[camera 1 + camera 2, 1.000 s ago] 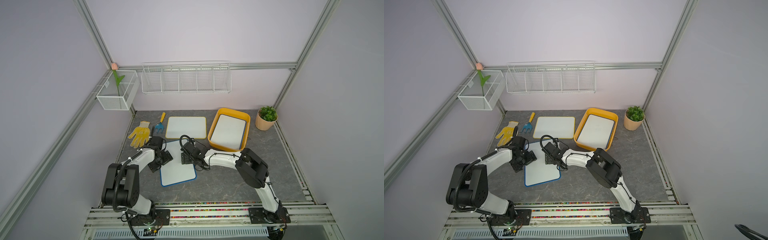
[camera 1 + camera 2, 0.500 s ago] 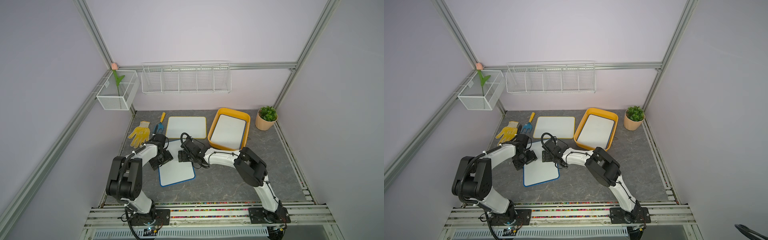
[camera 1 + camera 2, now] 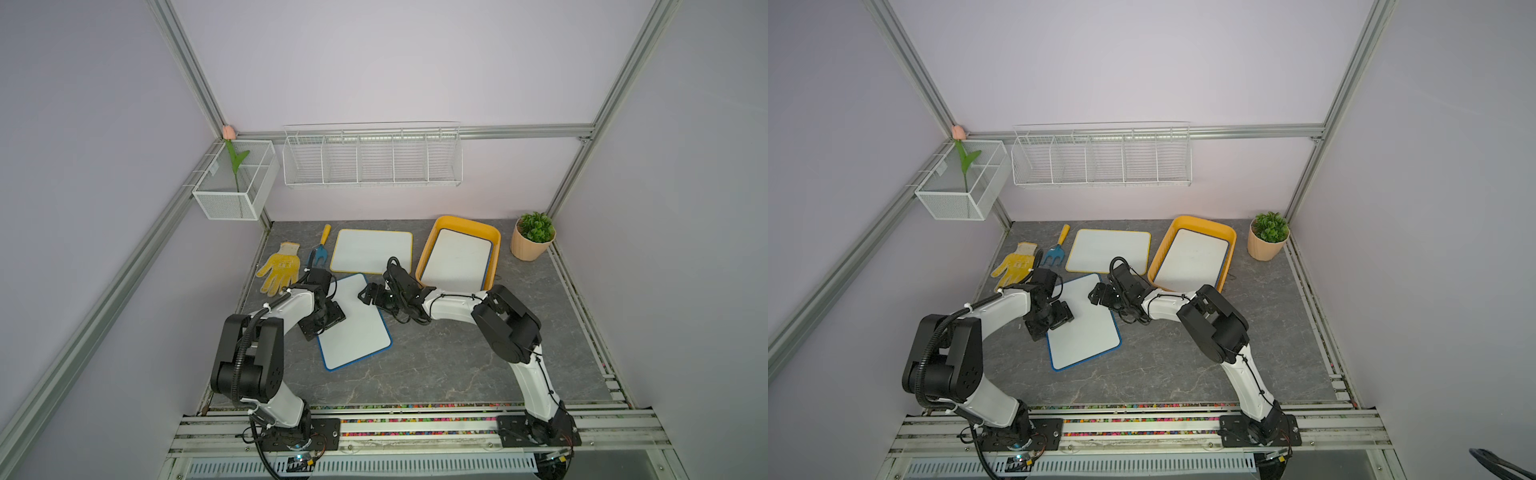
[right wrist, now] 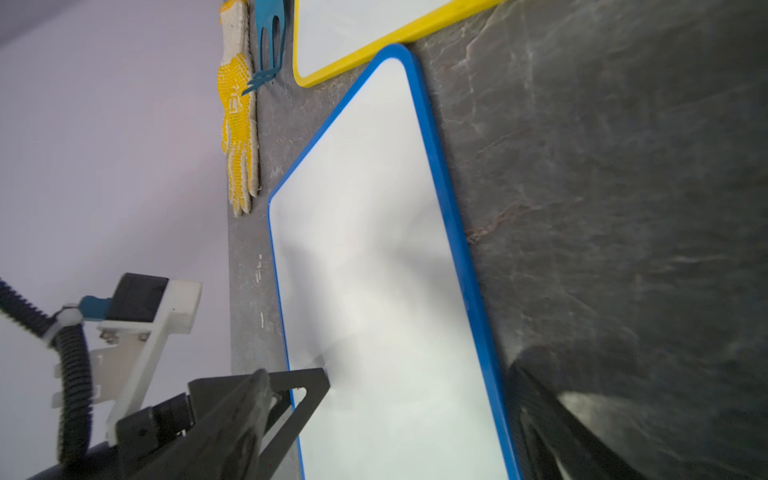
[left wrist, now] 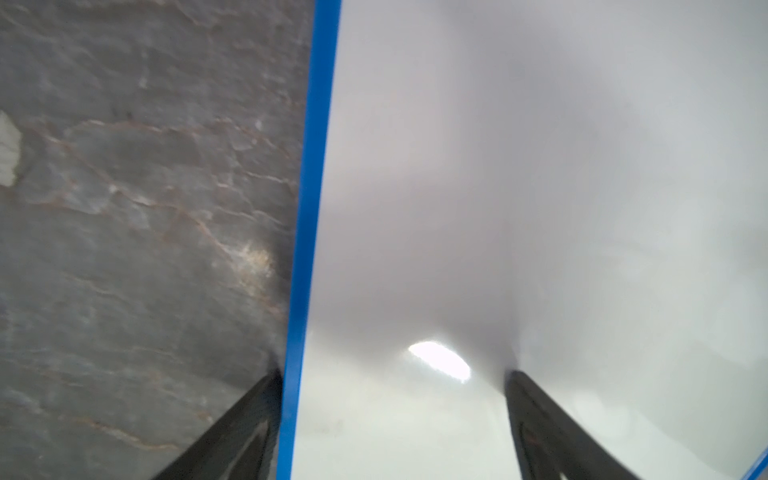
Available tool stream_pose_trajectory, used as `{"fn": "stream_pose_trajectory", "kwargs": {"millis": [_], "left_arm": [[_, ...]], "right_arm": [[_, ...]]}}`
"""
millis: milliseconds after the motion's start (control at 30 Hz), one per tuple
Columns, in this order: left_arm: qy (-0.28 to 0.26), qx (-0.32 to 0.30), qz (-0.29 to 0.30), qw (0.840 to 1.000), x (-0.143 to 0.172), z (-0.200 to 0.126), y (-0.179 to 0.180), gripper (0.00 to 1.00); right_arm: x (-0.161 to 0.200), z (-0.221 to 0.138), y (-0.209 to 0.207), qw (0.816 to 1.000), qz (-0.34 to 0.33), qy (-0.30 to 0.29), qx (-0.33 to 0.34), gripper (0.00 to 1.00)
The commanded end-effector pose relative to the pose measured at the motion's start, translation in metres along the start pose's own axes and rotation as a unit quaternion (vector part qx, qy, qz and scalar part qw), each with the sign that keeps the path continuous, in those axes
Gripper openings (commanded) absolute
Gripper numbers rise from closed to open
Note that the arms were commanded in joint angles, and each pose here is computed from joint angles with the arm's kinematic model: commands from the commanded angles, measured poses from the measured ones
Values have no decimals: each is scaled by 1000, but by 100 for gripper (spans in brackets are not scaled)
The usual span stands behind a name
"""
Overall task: Put the whiteboard into the storage box
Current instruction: Pick up the whiteboard at the center of the board.
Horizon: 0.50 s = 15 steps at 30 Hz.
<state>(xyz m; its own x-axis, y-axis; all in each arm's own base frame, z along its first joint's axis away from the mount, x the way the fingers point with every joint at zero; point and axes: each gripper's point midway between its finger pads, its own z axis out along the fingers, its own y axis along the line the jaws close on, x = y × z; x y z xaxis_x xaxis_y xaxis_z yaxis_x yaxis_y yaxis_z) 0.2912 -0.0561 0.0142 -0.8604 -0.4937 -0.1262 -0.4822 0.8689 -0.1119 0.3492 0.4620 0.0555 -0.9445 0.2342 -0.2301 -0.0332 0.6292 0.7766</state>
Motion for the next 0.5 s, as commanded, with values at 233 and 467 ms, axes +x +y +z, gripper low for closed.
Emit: {"fn": "stream_pose_trajectory", "kwargs": {"millis": [233,467], "left_arm": [[49,142,15,989,23,34,-54,84],[43,144,15,989,23,31,-53,84]], "right_arm": [[65,-33,81,981,65,130,-126,89],[68,-39,71,971,167,133,-109,89]]}}
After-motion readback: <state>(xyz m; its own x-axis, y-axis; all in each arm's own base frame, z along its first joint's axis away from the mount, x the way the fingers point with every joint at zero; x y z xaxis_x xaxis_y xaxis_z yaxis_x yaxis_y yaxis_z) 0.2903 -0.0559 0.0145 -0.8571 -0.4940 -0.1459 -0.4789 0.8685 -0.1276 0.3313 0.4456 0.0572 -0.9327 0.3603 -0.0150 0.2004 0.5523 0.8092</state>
